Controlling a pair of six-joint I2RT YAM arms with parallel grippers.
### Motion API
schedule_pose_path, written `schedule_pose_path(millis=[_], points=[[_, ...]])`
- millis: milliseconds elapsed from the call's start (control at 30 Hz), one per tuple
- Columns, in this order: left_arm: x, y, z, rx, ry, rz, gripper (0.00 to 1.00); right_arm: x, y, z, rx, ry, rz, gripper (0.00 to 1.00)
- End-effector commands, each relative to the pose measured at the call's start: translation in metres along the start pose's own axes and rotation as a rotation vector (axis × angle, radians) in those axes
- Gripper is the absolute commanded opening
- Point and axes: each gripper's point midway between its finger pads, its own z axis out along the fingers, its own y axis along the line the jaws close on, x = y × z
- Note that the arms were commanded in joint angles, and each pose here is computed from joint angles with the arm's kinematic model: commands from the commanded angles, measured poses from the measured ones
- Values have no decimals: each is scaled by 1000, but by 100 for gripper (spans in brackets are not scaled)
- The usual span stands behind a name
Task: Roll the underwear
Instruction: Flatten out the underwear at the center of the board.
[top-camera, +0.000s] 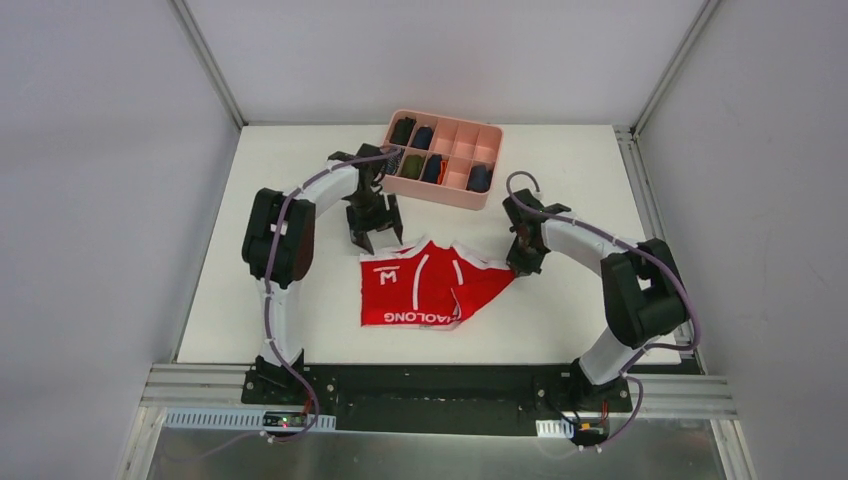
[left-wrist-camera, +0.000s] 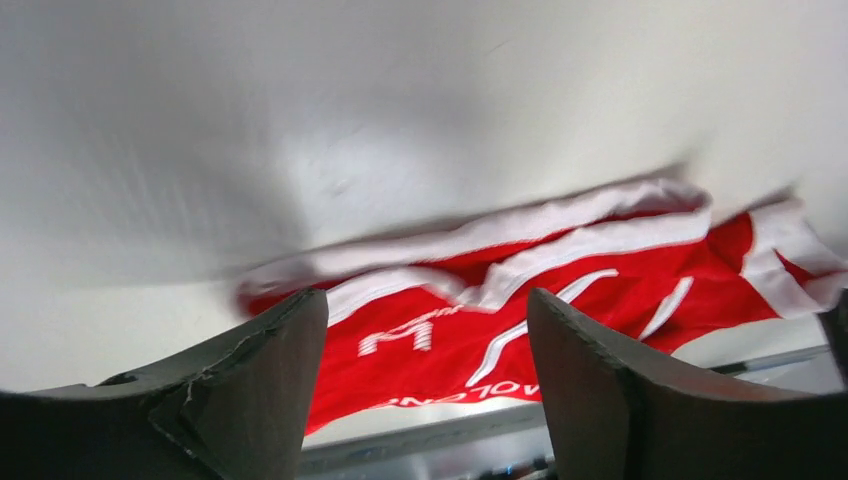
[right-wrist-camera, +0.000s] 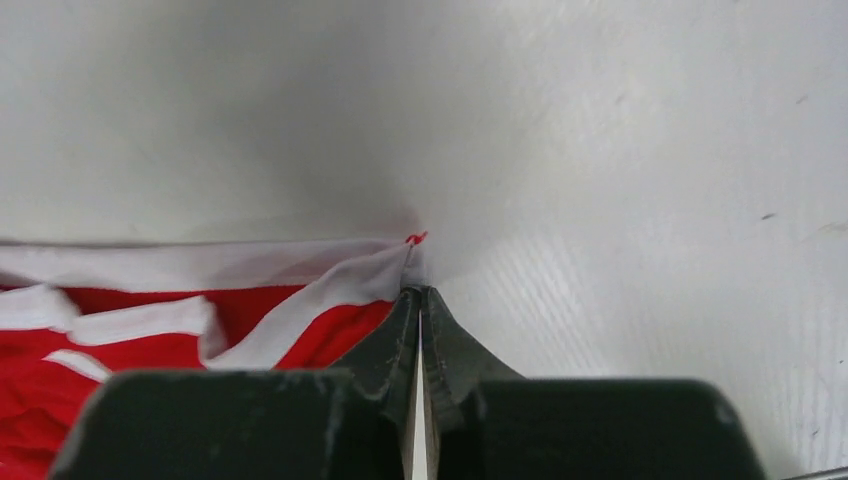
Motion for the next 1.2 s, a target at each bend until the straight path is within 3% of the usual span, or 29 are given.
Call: schedule_pose_path(millis=[0, 67, 100, 200, 333, 567, 667, 767, 833, 933, 1100, 1167], points=[[-40, -49, -62, 117, -163, 108, 81, -67, -7, -16, 54, -154, 105, 20], [-46, -51, -88, 112, -238, 124, 93, -84, 0, -30, 29, -187, 118, 51], [-46, -49, -100, 106, -270, 129, 97, -88, 3, -37, 17, -193, 117, 58], [-31, -31, -116, 64, -308, 109, 99, -88, 8, -55, -24, -216, 118, 72], [9, 0, -104, 16, -253, 31, 98, -68, 16, -73, -82, -255, 58, 73], [63, 54, -93, -62, -276, -121, 93, -3, 62, -75, -109, -248, -295, 67], [74, 62, -95, -59, -293, -139, 90, 22, 81, -61, -114, -170, -419, 64], [84, 64, -93, -52, -256, -125, 85, 39, 90, -47, -68, -68, -476, 64], [91, 63, -91, -36, -232, -119, 85, 39, 96, -43, -26, -75, -497, 62], [98, 68, -85, -40, -216, -113, 84, 36, 94, -31, 50, -77, -500, 51], [104, 71, -83, -37, -206, -108, 81, 25, 86, -35, 112, -134, -466, 22], [103, 71, -82, -38, -206, -113, 81, 22, 84, -45, 82, -163, -434, 18]])
